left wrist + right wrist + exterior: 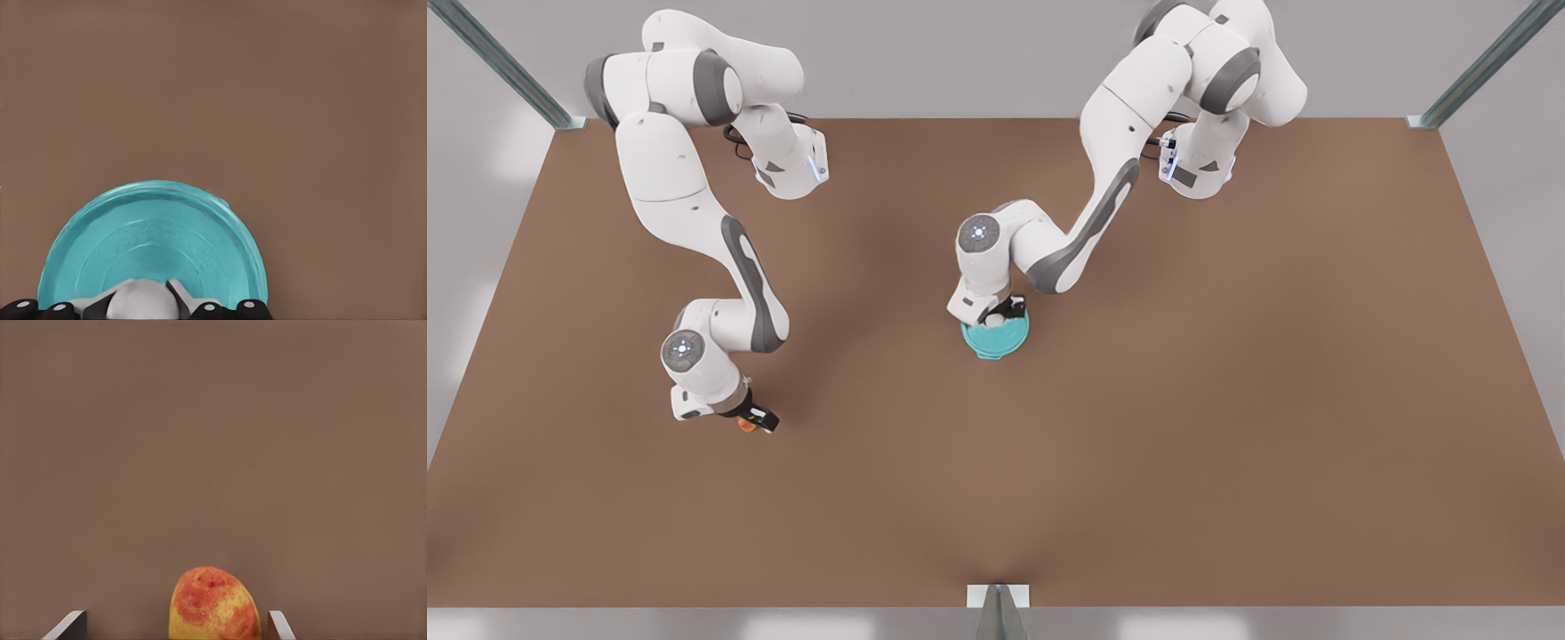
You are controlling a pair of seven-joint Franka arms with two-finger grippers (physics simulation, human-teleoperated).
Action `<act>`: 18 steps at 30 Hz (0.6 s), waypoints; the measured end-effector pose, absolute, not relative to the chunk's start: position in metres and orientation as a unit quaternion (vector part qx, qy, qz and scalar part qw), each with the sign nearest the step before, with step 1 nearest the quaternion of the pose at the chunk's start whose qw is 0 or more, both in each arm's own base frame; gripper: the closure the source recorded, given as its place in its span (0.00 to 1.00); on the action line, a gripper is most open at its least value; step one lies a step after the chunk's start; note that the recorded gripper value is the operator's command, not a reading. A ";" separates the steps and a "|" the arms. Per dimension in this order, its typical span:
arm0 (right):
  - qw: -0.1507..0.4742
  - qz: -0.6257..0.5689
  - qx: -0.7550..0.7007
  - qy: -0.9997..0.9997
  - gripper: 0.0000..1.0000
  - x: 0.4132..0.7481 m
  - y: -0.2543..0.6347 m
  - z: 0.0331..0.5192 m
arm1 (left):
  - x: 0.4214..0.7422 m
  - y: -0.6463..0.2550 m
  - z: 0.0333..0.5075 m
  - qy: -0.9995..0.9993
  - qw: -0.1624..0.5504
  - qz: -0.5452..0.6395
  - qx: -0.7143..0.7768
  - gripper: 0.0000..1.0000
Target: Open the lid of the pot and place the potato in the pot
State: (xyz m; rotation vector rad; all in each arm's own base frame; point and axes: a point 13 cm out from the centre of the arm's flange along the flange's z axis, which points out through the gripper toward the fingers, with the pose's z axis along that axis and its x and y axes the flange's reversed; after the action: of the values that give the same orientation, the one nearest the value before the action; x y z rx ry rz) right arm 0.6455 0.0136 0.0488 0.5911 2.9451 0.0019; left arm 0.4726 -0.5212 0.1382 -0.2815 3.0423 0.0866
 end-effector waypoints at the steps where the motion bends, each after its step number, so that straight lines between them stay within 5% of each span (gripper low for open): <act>1: 0.067 -0.002 0.196 0.978 0.00 0.644 0.010 0.049 | 0.493 -0.513 0.147 0.993 0.047 0.023 -0.107 0.77; 5: 0.057 -0.011 0.190 0.980 0.00 0.635 0.004 0.044 | 0.622 -0.409 0.129 0.978 0.050 0.018 -0.203 0.75; 8: 0.051 -0.014 0.186 0.981 0.00 0.631 0.005 0.039 | 0.677 -0.330 0.080 0.969 0.042 0.021 -0.244 0.73; 9: 0.050 -0.015 0.185 0.981 0.00 0.630 0.005 0.038 | 0.682 -0.321 0.071 0.969 0.041 0.020 -0.242 0.23; 10: 0.050 -0.015 0.185 0.981 0.00 0.630 0.005 0.038 | 0.685 -0.318 0.068 0.970 0.042 0.017 -0.238 0.00; 15: 0.048 -0.017 0.184 0.982 0.19 0.629 0.004 0.038 | 0.705 -0.308 0.099 0.977 0.059 -0.002 -0.207 0.00; 18: 0.047 -0.017 0.185 0.981 0.24 0.629 0.004 0.038 | 0.736 -0.183 0.273 0.962 0.061 -0.034 -0.262 0.00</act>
State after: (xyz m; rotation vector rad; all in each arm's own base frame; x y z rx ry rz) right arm 0.6291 0.0038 0.0381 0.5640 2.9941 -0.0511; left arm 0.7363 -0.1827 0.2725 -0.7931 2.9107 -0.1030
